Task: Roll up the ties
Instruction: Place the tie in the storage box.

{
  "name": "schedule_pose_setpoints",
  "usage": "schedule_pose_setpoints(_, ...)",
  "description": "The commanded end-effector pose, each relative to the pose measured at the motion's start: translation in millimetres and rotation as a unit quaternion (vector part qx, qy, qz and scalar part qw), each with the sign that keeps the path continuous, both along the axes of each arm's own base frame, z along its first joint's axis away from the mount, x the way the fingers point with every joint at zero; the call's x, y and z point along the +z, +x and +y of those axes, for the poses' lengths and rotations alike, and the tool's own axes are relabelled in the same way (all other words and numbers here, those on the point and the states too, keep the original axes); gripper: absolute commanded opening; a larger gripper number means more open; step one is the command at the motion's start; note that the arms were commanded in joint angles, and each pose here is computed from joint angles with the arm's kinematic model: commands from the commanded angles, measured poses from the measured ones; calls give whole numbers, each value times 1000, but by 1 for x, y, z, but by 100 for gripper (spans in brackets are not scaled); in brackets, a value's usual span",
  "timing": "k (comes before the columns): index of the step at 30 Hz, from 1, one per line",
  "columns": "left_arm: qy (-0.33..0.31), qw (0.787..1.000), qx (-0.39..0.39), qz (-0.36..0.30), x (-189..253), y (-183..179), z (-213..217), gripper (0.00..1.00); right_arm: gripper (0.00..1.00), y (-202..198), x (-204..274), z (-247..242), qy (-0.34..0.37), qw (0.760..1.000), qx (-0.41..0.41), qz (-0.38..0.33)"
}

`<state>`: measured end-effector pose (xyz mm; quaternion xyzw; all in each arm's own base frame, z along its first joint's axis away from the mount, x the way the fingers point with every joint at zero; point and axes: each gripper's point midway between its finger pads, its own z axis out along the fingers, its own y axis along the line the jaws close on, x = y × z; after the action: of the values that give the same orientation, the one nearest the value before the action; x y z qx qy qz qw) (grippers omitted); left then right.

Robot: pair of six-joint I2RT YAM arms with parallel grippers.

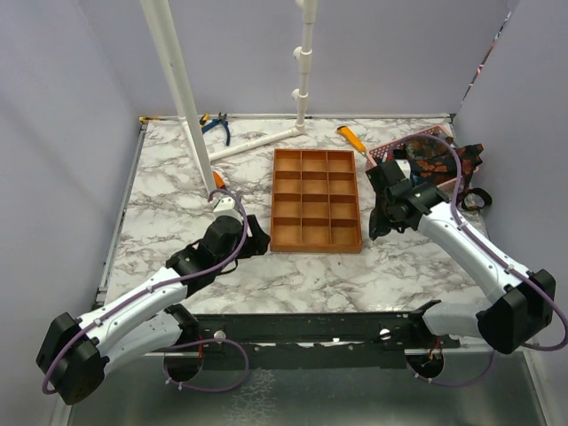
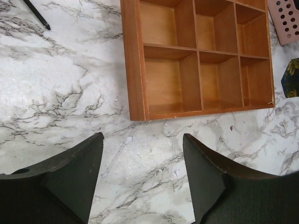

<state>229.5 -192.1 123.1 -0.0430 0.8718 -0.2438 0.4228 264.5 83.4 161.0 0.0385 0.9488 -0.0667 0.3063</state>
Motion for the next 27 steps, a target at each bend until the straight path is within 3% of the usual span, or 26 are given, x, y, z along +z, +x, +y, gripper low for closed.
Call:
schedule_pose_setpoints(1, -9, 1000, 2, 14, -7, -8, 4, 70, 0, 9, 2, 7, -10, 1000, 18, -1)
schedule_pose_setpoints(16, -12, 1000, 9, 15, -11, -15, 12, 70, 0, 20, -23, 47, -62, 996, 52, 26)
schedule_pose_setpoints(27, -14, 1000, 8, 15, -11, -17, 12, 71, 0, 13, -54, 67, -53, 995, 66, 50)
